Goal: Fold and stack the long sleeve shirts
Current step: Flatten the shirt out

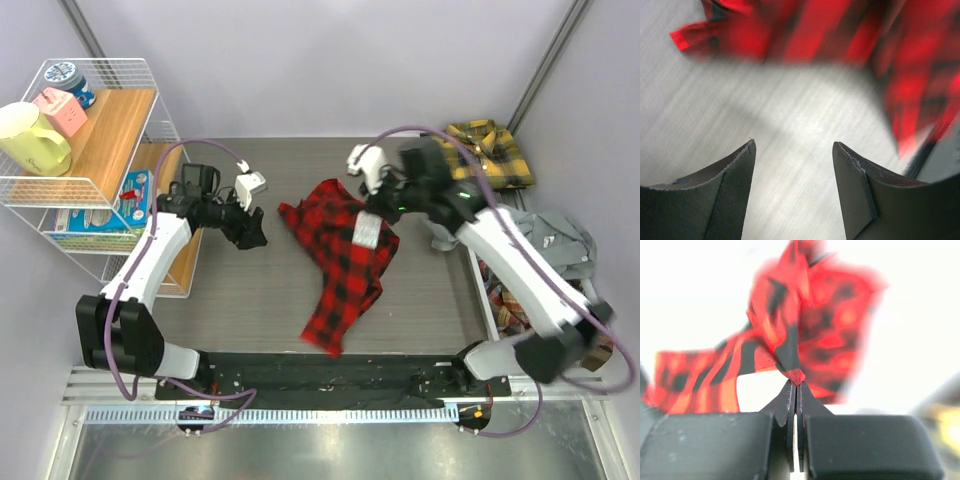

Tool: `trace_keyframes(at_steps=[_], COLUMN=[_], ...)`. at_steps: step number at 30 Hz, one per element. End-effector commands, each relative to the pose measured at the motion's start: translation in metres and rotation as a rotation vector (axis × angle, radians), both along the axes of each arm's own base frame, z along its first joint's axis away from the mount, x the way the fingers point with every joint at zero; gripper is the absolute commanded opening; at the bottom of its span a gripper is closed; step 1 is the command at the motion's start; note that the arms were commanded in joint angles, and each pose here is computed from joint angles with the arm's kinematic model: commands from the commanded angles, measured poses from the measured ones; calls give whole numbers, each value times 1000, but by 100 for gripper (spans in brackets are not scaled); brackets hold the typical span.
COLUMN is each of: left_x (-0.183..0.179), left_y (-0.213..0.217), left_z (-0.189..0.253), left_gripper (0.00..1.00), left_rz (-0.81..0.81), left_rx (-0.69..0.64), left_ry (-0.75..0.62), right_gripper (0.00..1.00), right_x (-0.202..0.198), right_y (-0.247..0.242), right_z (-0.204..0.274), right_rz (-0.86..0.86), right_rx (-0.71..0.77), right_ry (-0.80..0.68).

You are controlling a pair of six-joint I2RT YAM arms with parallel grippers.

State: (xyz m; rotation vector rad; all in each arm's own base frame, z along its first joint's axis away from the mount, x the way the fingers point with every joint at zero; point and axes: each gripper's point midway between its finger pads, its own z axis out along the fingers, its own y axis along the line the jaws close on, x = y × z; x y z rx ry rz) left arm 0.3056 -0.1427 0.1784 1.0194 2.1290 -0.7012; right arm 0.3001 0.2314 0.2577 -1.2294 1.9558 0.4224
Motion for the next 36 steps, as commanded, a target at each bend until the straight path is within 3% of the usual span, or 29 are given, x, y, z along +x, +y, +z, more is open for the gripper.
trace_keyframes(at_steps=[1, 7, 11, 14, 16, 23, 27, 31, 36], left_x=[30, 73, 107, 116, 118, 104, 118, 121, 105], left_y=[-11, -33, -46, -58, -68, -137, -180, -218, -239], left_z=[-5, -17, -2, -4, -1, -9, -10, -21, -53], left_gripper=[65, 66, 66, 66, 66, 68, 68, 69, 70], left_rz=[-156, -198, -158, -166, -188, -432, -504, -587, -804], left_rx=[22, 61, 12, -34, -51, 23, 12, 19, 117], left_ry=[-175, -282, -358, -323, -326, -446, -478, -516, -605], right_gripper=[1, 1, 1, 1, 1, 1, 1, 1, 1], right_x=[-10, -21, -34, -59, -78, -147, -189, -213, -205], right_y=[-84, -128, -135, -121, -105, -104, -120, -131, -135], right_z=[107, 178, 192, 186, 163, 66, -13, -57, -69], right_rz=[-108, -262, -260, -157, -49, 46, 102, 123, 91], right_rx=[-178, -202, -185, -91, -37, 29, -62, -111, -147], right_ry=[-431, -657, -701, -650, -556, -252, -46, 73, 79])
